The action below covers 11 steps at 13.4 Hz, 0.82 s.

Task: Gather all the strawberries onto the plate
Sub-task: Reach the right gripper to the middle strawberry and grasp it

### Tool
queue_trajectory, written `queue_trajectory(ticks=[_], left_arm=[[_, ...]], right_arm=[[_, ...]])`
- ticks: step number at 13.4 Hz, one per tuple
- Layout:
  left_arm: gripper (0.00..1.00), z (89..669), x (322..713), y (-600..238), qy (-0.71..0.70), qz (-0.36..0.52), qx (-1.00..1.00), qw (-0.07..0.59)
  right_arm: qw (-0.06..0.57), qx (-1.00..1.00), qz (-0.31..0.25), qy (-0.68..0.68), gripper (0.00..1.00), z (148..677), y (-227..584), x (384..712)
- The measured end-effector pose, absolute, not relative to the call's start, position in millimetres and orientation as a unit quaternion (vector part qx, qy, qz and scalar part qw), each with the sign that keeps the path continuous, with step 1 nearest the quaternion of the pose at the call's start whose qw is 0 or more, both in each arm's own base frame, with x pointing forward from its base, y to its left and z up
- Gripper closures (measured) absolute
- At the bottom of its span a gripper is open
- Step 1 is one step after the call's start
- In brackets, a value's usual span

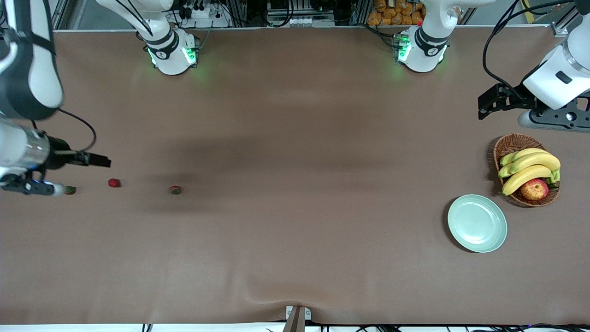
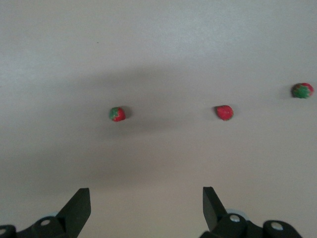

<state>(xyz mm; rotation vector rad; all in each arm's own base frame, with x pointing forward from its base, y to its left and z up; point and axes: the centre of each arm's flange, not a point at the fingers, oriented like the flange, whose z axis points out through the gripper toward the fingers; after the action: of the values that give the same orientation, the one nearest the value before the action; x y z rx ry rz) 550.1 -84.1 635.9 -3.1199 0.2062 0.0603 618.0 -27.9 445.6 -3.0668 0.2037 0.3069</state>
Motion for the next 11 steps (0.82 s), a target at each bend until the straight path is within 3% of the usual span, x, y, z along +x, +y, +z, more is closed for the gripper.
queue_trajectory(ticks=[11], left_arm=[[0.0,633,550,-84,0.066,0.023,-0.998,0.007]], right_arm=[[0.03,-0.99,0.084,0.106,0.0,257,23,593]])
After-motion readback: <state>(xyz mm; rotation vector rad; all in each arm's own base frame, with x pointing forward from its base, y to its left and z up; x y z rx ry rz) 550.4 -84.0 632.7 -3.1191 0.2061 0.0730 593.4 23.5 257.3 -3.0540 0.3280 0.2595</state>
